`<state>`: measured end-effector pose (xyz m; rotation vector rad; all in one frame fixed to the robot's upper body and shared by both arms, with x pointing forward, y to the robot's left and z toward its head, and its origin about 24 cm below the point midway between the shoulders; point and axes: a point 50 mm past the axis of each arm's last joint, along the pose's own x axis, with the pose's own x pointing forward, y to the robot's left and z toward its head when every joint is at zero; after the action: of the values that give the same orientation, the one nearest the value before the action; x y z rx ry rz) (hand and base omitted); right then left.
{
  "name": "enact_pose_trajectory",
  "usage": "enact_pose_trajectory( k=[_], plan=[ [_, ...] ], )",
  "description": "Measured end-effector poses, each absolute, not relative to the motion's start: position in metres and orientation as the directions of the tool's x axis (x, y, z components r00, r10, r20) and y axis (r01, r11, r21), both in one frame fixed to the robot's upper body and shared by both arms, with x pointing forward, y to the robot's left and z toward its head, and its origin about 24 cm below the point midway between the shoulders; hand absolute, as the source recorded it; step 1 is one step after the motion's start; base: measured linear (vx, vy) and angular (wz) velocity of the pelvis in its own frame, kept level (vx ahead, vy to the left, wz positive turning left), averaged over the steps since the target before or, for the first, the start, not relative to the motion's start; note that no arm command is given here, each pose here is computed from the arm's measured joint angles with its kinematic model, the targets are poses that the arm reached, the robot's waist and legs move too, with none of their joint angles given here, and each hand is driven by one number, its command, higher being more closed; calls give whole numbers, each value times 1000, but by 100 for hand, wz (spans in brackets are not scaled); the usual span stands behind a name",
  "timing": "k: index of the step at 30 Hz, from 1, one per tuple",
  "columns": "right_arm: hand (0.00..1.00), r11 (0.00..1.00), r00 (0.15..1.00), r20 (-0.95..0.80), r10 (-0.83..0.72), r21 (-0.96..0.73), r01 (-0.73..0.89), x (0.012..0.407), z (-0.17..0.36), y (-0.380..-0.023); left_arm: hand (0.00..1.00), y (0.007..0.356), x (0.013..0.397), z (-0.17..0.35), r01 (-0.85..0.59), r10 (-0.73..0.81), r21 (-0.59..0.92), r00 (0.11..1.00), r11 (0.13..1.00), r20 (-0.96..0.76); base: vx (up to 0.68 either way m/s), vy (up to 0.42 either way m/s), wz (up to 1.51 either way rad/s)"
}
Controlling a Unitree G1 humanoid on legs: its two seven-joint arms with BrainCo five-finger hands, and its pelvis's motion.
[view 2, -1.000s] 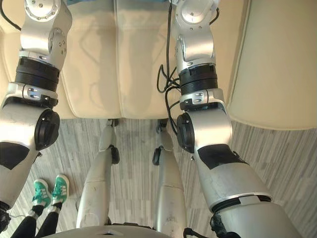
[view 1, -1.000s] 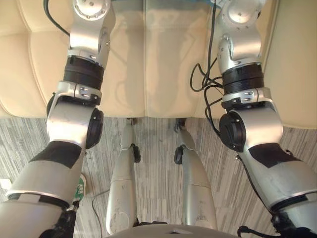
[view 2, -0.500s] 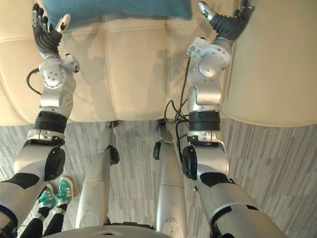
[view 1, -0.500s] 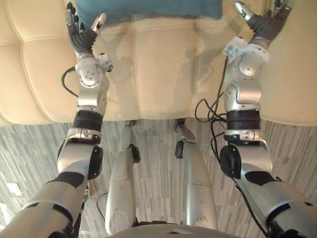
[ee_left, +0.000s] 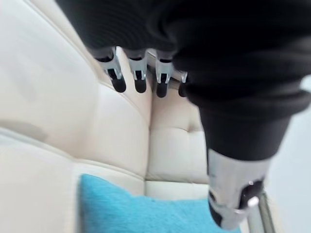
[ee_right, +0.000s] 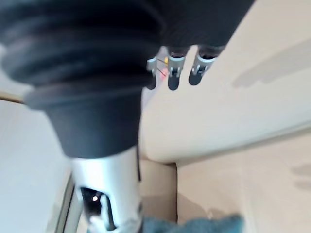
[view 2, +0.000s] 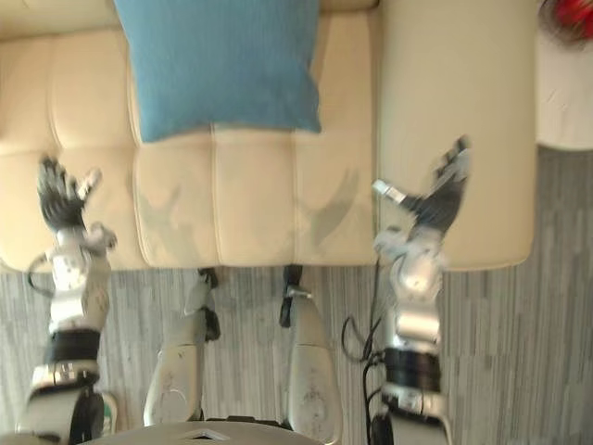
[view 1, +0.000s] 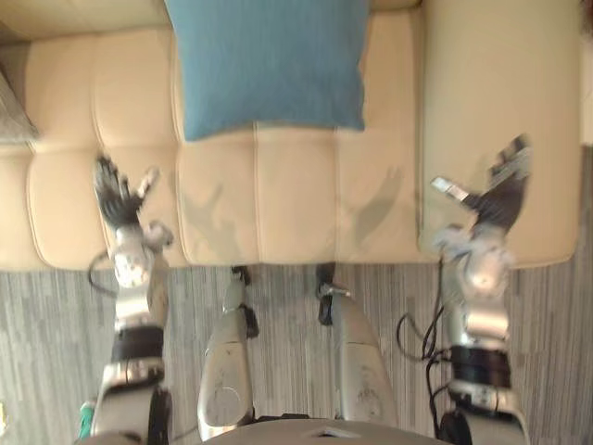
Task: Pick up cushions and gather them together orderly.
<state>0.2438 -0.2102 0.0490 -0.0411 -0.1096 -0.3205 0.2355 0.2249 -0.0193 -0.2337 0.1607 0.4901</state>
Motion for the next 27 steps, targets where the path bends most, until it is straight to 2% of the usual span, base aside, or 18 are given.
enact_pose_trajectory(
  k=[3, 6, 9, 10, 12, 16, 18, 22, 27],
  plan=[
    [0, 962, 952, -153, -266, -101, 252, 214, -13, -199, 0, 211, 194, -71, -441, 358, -108, 829, 891, -429, 120, 33, -9],
    [0, 966, 886, -386, -258, -94, 241, 185, -62, -195, 0, 203, 166, -102, -422, 305, -80, 762, 903, -572, 103, 47, -6],
    [0, 953, 728, -628, -277, -79, 294, 143, -112, -194, 0, 194, 137, -132, -380, 264, -2, 648, 925, -714, 94, 56, -6],
    [0, 950, 710, -646, -280, -79, 303, 139, -116, -194, 0, 193, 134, -134, -372, 260, 7, 635, 928, -728, 62, 44, -10],
    [0, 933, 615, -730, -298, -87, 349, 116, -133, -198, 0, 190, 118, -146, -368, 254, 35, 566, 929, -784, 55, 27, -8],
    [0, 909, 518, -792, -322, -106, 403, 97, -145, -206, 0, 190, 103, -154, -369, 257, 63, 503, 927, -826, 58, 25, -2],
    [0, 904, 496, -805, -324, -109, 414, 93, -148, -206, 0, 192, 99, -155, -377, 265, 73, 488, 923, -831, 40, 19, -8],
    [0, 910, 508, -802, -314, -101, 403, 104, -147, -204, 0, 193, 101, -155, -381, 272, 78, 487, 921, -830, 1, 29, -27],
    [0, 920, 567, -771, -289, -59, 388, 131, -140, -194, 0, 200, 124, -146, -413, 313, 82, 531, 907, -787, -111, -30, -15]
  ],
)
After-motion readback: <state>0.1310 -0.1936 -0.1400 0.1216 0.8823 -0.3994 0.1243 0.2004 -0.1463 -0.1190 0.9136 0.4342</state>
